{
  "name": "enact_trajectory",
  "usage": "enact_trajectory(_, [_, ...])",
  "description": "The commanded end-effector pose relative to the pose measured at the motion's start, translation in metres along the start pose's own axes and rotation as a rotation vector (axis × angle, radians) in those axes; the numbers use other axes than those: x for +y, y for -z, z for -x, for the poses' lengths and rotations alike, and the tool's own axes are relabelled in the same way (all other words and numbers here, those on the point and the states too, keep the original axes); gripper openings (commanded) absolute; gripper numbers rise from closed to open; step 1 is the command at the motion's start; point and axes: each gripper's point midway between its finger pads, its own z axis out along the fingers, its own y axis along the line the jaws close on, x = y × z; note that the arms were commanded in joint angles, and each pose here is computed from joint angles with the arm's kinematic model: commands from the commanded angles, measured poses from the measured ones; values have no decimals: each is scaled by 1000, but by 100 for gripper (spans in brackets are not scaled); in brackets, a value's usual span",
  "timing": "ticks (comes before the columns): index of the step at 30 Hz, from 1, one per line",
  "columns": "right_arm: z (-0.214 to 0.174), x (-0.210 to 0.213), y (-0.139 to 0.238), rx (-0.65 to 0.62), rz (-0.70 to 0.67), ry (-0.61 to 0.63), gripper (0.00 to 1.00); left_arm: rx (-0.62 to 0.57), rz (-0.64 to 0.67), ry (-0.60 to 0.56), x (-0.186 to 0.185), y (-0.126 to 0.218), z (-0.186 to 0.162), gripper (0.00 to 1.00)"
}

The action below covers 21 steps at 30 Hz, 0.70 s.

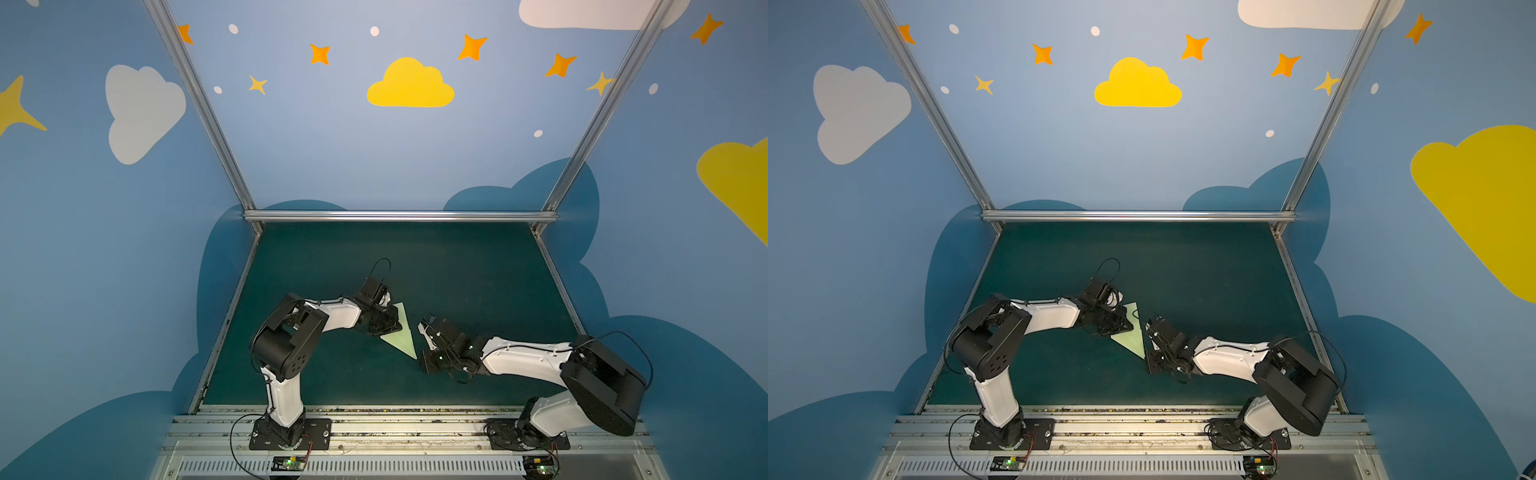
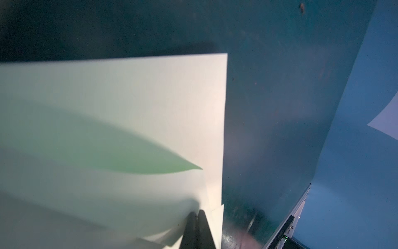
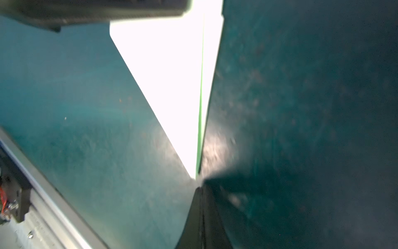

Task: Fold a paper plane with a square sheet of paper (fold left side to right side)

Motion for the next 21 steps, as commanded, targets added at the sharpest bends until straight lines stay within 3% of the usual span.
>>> enact_trajectory(1, [-78, -53, 8, 261, -183, -87, 0, 13, 129, 50, 39, -3, -13, 4])
enact_trajectory(10, [-5, -6, 26, 125, -66, -82, 0, -7, 110, 73, 36, -1, -18, 4])
enact_trajectory(21, [47, 17, -3, 119, -57, -43, 0, -3, 115, 72, 37, -2, -20, 4])
